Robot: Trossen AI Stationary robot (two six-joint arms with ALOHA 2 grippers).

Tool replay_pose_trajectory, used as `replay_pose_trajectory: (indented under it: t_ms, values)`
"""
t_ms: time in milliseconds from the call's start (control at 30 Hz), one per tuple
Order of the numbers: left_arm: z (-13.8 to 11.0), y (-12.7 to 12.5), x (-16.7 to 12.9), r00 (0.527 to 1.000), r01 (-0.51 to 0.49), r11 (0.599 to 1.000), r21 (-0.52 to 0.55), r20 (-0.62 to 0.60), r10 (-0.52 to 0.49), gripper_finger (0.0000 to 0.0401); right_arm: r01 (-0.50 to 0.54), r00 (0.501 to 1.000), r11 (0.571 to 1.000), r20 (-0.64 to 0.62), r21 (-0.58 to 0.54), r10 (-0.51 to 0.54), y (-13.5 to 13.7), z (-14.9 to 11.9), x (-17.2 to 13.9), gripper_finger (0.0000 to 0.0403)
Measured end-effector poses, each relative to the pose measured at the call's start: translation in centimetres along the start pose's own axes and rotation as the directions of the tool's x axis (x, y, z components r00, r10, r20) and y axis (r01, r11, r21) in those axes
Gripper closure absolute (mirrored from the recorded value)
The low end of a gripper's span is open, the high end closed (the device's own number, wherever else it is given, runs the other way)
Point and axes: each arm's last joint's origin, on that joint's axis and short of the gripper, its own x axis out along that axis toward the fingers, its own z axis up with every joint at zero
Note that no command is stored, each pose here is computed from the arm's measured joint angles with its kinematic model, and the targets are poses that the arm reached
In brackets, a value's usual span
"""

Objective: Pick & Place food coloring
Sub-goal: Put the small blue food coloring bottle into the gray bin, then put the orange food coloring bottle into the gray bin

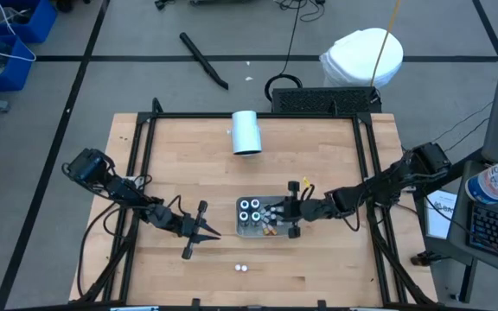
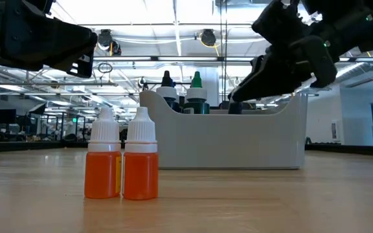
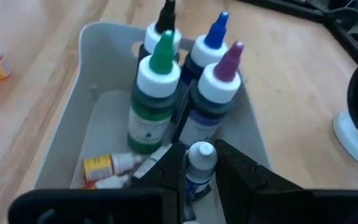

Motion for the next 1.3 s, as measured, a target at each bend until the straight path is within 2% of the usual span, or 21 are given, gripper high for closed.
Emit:
replay_pose_trajectory:
  t_ms: [667, 800, 1000, 1167, 1300]
  values:
    - [0.0, 0.2, 0.0, 1.000, -0.008, 1.000, -0.001, 0.000, 0.008, 0.0354, 0.002, 1.000, 1.000, -0.021, 0.001, -0.002, 0.2, -0.5, 0.6, 0.0348]
    - [0.0, 0.2, 0.1, 1.000, -0.011, 1.000, -0.003, 0.000, 0.011, 0.0354, 0.006, 1.000, 0.999, 0.016, 0.051, -0.007, 0.2, -0.2, 0.6, 0.0325]
    - [0.0, 0.2, 0.1, 1.000, -0.010, 1.000, -0.004, -0.004, 0.010, 0.0354, 0.031, 1.000, 0.998, -0.001, 0.053, -0.031, 0.1, -0.3, 0.6, 0.0281]
    - [-0.1, 0.2, 0.1, 1.000, -0.010, 1.000, -0.003, -0.008, 0.010, 0.0354, 0.032, 0.999, 0.998, 0.004, 0.055, -0.032, 0.1, -0.3, 0.6, 0.0278]
    - [-0.1, 0.2, 0.1, 1.000, -0.010, 1.000, -0.003, -0.008, 0.010, 0.0354, 0.012, 0.995, 0.996, 0.096, 0.089, -0.021, 0.5, 0.7, 0.4, 0.0286]
